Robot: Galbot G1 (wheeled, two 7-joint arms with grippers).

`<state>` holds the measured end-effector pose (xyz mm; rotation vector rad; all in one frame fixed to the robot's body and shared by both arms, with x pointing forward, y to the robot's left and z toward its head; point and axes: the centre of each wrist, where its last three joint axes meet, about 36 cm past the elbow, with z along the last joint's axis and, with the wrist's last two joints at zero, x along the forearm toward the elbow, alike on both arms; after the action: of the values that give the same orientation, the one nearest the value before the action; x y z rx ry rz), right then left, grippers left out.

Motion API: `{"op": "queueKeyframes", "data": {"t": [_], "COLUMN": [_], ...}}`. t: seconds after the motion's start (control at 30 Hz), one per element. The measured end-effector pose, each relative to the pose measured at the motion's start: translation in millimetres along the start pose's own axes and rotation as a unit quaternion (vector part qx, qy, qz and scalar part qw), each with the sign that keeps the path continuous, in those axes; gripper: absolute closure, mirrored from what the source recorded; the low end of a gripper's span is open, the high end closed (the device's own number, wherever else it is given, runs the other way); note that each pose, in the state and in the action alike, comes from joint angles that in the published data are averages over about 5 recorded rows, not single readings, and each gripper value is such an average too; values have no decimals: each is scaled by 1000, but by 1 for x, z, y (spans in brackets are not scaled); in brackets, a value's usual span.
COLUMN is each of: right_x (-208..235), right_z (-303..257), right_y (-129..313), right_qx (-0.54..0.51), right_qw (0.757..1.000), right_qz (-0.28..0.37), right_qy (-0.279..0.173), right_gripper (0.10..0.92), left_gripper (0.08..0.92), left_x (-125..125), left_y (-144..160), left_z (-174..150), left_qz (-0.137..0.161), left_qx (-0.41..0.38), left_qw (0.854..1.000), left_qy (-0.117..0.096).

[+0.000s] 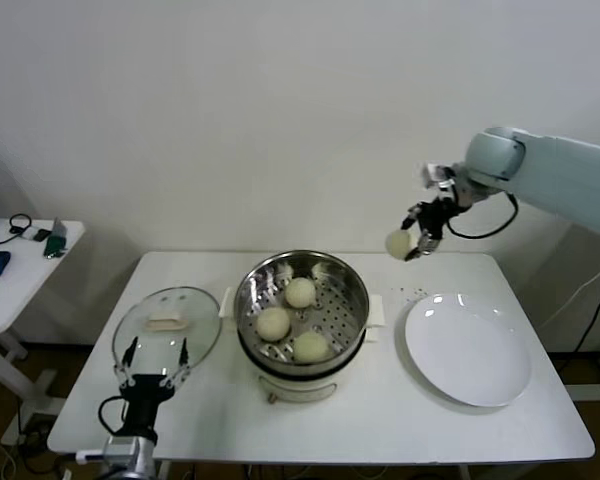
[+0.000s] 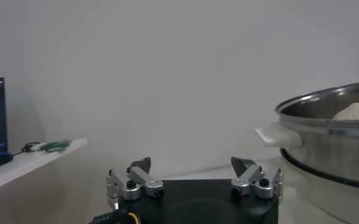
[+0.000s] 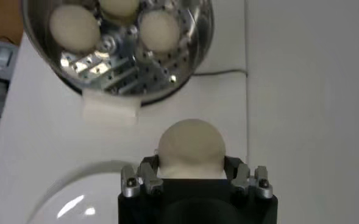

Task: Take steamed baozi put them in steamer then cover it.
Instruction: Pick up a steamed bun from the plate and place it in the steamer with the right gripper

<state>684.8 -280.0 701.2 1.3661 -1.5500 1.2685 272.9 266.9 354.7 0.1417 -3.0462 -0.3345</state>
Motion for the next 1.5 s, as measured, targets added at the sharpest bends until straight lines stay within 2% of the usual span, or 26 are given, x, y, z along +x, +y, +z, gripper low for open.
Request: {"op": "queueKeyframes", "data": {"t": [0.27,0.7,1.13,1.5], "right_x": [-23,-86,-135,-145], "right_z": [-59,-111,-131,-131], "right_y": [16,32,33,32], "right_qx": [15,41,61,64], "right_qw": [999,995,991,989], "right_qz": [-36,-87,-107,-111], "right_qy": [5,32,60,68], "right_gripper": [335,335,328,296], "left_gripper": [177,177,177,177], "left_x": [-1,-6,-10,-12], "left_y": [-5,2,10,10], "left_z": [-3,-5,-1,1], "left_qz": [16,24,24,26], "left_qx": [-5,-14,-17,-17], "left_qw": [1000,1000,1000,999], "left_qy": [-7,-13,-10,-8]}}
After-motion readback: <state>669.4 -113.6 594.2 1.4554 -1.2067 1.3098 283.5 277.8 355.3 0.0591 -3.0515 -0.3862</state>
